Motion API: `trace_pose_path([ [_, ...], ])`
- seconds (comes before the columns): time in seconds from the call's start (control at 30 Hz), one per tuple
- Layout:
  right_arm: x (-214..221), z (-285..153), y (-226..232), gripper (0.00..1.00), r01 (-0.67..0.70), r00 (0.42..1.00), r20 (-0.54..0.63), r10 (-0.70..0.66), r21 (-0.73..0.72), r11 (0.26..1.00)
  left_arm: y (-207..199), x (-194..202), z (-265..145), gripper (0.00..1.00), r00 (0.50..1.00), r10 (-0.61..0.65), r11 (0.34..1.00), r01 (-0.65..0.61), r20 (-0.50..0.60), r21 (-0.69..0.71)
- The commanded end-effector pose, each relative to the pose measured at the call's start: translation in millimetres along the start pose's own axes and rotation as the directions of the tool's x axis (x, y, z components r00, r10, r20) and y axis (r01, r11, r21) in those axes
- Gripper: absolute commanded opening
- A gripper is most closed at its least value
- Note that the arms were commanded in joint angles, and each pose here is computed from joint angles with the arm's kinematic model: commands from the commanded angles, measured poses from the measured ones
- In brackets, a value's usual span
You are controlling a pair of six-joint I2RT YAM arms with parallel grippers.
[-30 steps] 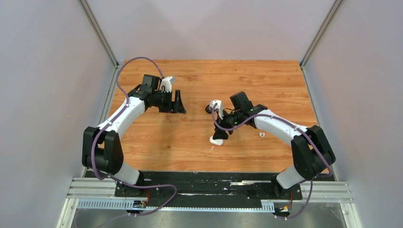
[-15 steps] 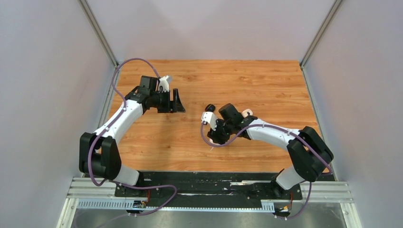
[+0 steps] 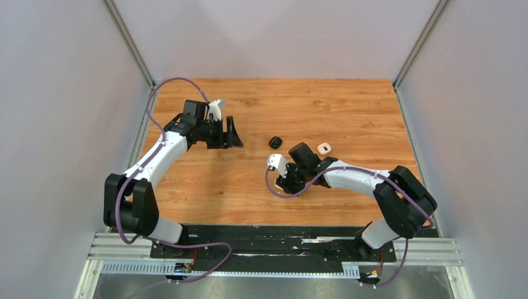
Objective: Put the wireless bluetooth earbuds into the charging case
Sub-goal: Pick up the charging case at the center of the board.
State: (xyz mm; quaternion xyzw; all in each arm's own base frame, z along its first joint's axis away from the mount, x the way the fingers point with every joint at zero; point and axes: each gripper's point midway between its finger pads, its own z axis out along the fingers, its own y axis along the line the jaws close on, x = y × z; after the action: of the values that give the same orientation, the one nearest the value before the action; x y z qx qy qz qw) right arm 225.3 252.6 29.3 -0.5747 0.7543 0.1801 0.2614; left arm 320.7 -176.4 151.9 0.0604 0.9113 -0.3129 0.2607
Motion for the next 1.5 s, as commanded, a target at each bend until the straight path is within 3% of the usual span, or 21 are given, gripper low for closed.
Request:
trace_pose_path([
  [0.0,-5.7,3.8,-3.9,0.45,0.031,0.999,0.034,-0.032,0.019,0.999,-10.3,-9.9,-7.0,0.81,0.999,0.009,0.999,-0.011,0.050,0.038],
  [0.33,-9.3,13.7,-8.4,0.46,0.000,0.999,0.041,-0.001,0.026,1.000,-11.3,-6.4,-6.0,0.81,0.999,0.002,0.999,-0.005,0.046,0.051],
  [0.43,-8.7,13.3,-8.3,0.32,0.010,0.999,0.043,-0.011,0.025,1.000,-11.6,-6.1,-5.0,0.81,0.999,0.004,0.998,-0.006,0.046,0.057],
  [0.5,-14.7,9.1,-9.7,0.14,0.045,0.997,0.061,-0.047,0.028,0.999,-12.7,-5.6,-3.3,0.81,0.999,0.006,0.997,-0.009,0.043,0.071],
  [0.6,-35.1,-9.7,-19.9,0.02,0.150,0.984,0.086,-0.156,0.069,0.986,-18.1,-4.7,0.1,0.80,0.999,0.019,0.993,-0.023,0.036,0.117],
  [0.67,-56.7,-29.6,-39.4,0.00,0.232,0.963,0.099,-0.251,0.168,0.958,-29.7,-7.3,1.1,0.78,0.998,0.051,0.980,-0.057,0.035,0.193],
  [0.8,-118.1,-86.6,-76.9,0.00,0.310,0.892,0.195,-0.408,0.393,0.866,-73.1,-24.8,-6.1,0.76,0.989,0.105,0.890,-0.138,0.099,0.434],
  [0.83,-132.3,-100.6,-83.4,0.00,0.318,0.871,0.212,-0.444,0.447,0.836,-91.8,-38.3,-14.6,0.76,0.970,0.161,0.831,-0.234,0.185,0.505],
  [0.87,-146.6,-115.2,-88.8,0.00,0.320,0.847,0.230,-0.479,0.499,0.805,-100.6,-42.1,-19.1,0.76,0.965,0.159,0.805,-0.249,0.208,0.539],
  [0.9,-159.0,-128.3,-93.6,0.00,0.318,0.825,0.243,-0.510,0.546,0.775,-116.7,-51.3,-28.6,0.77,0.934,0.209,0.743,-0.344,0.289,0.575],
  [1.0,-190.1,-159.9,-105.2,0.00,0.304,0.771,0.262,-0.580,0.649,0.697,-144.4,-65.8,-45.3,0.79,0.867,0.276,0.639,-0.488,0.415,0.595],
  [1.23,-227.8,-186.6,-114.2,0.00,0.311,0.699,0.260,-0.666,0.728,0.611,-166.6,-81.5,-52.5,0.80,0.788,0.362,0.525,-0.613,0.497,0.590],
  [1.47,-242.9,-187.7,-116.0,0.00,0.311,0.688,0.265,-0.675,0.732,0.606,-167.6,-86.2,-46.0,0.71,0.803,0.356,0.526,-0.595,0.478,0.607],
])
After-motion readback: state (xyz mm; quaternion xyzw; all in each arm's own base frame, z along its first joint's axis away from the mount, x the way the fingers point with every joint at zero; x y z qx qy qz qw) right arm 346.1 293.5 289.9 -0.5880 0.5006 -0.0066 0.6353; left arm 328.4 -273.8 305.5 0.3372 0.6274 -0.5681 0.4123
